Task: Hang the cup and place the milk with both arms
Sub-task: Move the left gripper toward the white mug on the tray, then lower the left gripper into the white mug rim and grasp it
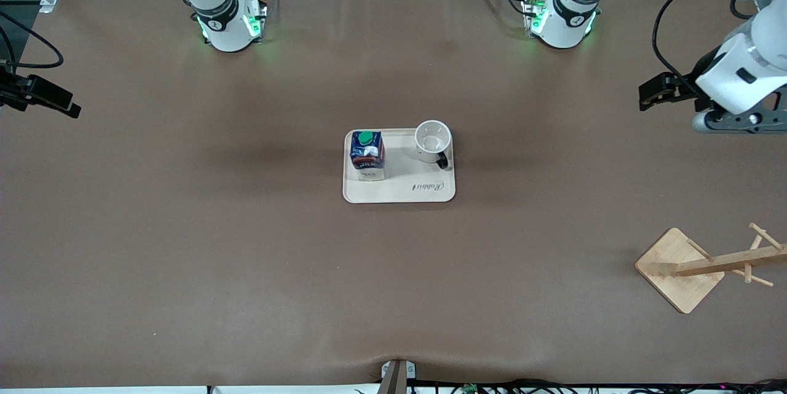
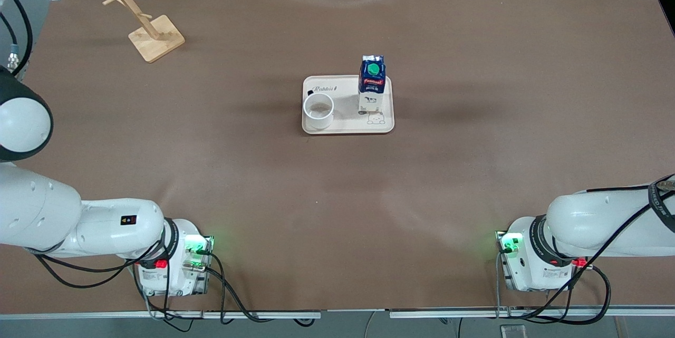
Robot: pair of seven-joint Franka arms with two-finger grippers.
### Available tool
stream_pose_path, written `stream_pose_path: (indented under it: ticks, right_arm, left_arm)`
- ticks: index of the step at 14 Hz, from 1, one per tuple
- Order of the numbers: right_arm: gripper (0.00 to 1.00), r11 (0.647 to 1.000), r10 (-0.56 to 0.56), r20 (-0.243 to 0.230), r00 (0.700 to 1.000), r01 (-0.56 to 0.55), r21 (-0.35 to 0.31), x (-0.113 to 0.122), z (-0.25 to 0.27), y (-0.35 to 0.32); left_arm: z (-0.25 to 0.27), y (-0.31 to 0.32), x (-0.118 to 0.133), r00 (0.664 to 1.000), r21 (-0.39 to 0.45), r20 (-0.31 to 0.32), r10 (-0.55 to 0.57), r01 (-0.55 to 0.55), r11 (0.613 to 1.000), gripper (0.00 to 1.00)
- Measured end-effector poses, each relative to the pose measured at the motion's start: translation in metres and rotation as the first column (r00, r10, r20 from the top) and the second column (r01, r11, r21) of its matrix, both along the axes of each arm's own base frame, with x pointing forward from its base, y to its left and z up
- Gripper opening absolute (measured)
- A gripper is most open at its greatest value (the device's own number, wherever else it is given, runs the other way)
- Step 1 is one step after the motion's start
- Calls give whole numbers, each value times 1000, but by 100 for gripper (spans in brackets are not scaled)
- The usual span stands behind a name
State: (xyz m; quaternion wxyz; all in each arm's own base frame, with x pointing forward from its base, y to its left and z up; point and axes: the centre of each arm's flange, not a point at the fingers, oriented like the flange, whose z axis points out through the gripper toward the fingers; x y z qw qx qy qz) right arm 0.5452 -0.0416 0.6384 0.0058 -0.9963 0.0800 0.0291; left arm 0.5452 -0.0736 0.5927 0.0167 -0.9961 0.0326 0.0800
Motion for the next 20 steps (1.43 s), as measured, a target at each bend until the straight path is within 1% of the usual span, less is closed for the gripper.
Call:
stream_pose_path:
  ticks: [4,8,10,14,17,20]
  right_arm:
    - [100,1000,0,9,1000,0,-1,0,4,0]
    - [100,1000,-2,34,999,2,-2,0,15,-1]
    - [100,1000,7,39,999,-7,-9,0,18,3]
    - [100,1000,19,37,999,-19,-22,1,18,9]
    - [100,999,5,31,999,-4,-37,0,17,0]
    - [100,999,-12,16,1000,12,-36,4,8,-12]
  left_arm:
    - [-40,-38,-7,999,18,-46,-1,2,1000,100]
    - [-71,-89,-20,998,45,-49,35,-33,998,100]
    - [-98,-115,-30,998,56,-38,57,-55,997,100]
    - [-138,-162,-51,989,70,5,145,-145,987,100]
    - [-172,-191,-71,985,62,32,172,-173,983,100]
    - [-201,-213,-88,973,41,54,223,-225,973,100]
